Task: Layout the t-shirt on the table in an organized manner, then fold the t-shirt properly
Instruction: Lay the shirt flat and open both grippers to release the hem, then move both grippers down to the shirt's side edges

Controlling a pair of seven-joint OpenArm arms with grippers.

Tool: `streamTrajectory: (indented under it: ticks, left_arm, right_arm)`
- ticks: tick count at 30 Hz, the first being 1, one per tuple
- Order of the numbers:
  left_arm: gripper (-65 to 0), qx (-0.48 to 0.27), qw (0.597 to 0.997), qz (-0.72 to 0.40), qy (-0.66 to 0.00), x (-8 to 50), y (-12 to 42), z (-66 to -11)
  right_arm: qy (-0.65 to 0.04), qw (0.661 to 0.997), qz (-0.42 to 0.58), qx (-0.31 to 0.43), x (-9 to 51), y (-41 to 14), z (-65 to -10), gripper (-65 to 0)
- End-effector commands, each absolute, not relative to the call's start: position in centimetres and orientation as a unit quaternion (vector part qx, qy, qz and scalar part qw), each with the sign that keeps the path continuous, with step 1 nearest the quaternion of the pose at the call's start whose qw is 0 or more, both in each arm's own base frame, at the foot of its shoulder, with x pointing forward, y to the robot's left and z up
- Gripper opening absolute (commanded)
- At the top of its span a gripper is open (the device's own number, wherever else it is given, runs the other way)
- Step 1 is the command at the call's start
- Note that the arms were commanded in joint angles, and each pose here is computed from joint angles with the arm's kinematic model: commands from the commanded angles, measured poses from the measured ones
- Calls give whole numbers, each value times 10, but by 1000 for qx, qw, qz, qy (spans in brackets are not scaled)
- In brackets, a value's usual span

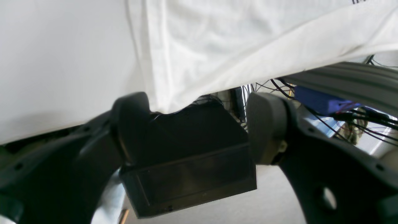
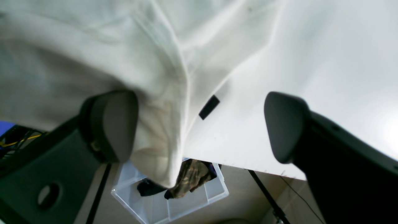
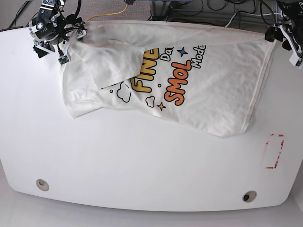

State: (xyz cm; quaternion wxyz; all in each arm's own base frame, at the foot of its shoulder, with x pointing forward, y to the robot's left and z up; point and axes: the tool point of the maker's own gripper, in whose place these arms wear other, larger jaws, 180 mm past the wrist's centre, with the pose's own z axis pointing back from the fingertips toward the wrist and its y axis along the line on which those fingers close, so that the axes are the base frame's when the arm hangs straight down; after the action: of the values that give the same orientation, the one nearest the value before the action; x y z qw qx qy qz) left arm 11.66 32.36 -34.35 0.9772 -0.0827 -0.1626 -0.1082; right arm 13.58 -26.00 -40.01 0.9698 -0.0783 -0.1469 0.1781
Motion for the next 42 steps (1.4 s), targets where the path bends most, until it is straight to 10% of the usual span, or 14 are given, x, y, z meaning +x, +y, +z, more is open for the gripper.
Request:
streamTrajectory:
  ticks: [1, 42]
  left_arm:
    - [-181, -62, 977, -120, -162, 120, 332, -338]
    - [-185, -20, 907, -160, -389, 293, 314, -239]
  right_arm:
    - [-168, 965, 181, -92, 149, -265, -389, -35]
    - [-228, 944, 180, -157, 208, -304, -343, -35]
